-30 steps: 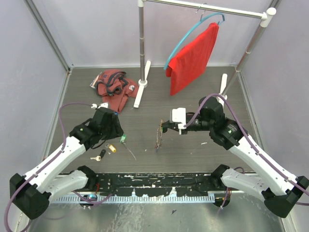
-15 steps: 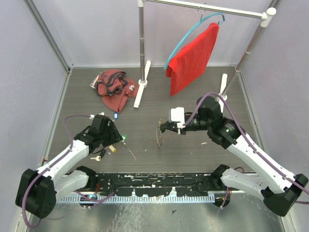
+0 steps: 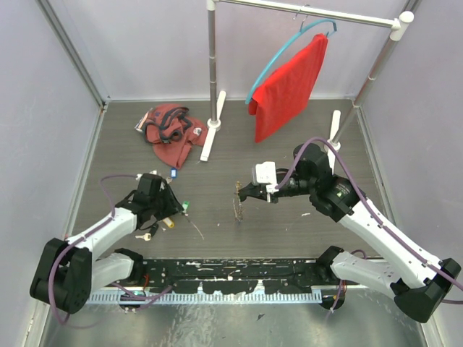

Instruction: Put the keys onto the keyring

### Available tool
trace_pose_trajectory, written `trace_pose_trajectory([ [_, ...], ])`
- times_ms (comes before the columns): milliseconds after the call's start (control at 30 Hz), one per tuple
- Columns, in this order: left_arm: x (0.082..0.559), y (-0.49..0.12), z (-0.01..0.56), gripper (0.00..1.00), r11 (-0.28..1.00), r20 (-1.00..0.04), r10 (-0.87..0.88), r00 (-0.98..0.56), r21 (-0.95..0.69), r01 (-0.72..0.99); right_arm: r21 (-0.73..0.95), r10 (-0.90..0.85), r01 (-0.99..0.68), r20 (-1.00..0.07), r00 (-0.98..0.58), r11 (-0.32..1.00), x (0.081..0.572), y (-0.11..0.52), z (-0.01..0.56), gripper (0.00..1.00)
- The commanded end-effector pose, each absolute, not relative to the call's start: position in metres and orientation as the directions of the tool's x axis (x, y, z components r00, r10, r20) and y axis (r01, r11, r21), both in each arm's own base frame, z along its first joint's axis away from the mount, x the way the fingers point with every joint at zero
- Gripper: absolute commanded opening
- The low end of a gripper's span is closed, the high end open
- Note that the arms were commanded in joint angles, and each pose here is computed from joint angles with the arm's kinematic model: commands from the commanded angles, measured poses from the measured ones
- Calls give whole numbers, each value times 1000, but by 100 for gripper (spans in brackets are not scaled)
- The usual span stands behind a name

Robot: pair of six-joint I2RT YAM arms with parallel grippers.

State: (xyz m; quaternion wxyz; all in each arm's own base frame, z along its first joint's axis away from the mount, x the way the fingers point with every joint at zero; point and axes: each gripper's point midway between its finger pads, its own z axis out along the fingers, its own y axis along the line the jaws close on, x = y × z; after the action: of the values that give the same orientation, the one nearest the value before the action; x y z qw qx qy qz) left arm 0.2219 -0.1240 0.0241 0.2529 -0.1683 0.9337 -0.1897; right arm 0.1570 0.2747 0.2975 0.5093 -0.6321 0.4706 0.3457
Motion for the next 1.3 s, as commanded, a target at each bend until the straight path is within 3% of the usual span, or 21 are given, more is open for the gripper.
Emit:
trace_pose_trajectory([
  [0,229,-130,23,47,866,-423,-392,-817,-470,-172,-393,-159,-918,-904,397,-56,152,280,326,1],
  [567,220,-138,15,38,860,-357,-369,-858,-480,-170,-398,-157,-914,-901,406,-78,151,281,324,1],
  [867,216,-138,18,20,855,-359,-371,-856,-491,-165,-397,-160,-914,-900,405,-83,151,282,323,1],
  [1067,223,-139,29,1,852,-404,-374,-835,-505,-137,-394,-160,-914,-901,404,-93,151,283,322,1],
  [1267,227,-140,39,0,851,-437,-363,-823,-515,-102,-397,-161,-913,-899,407,-96,150,283,323,1],
])
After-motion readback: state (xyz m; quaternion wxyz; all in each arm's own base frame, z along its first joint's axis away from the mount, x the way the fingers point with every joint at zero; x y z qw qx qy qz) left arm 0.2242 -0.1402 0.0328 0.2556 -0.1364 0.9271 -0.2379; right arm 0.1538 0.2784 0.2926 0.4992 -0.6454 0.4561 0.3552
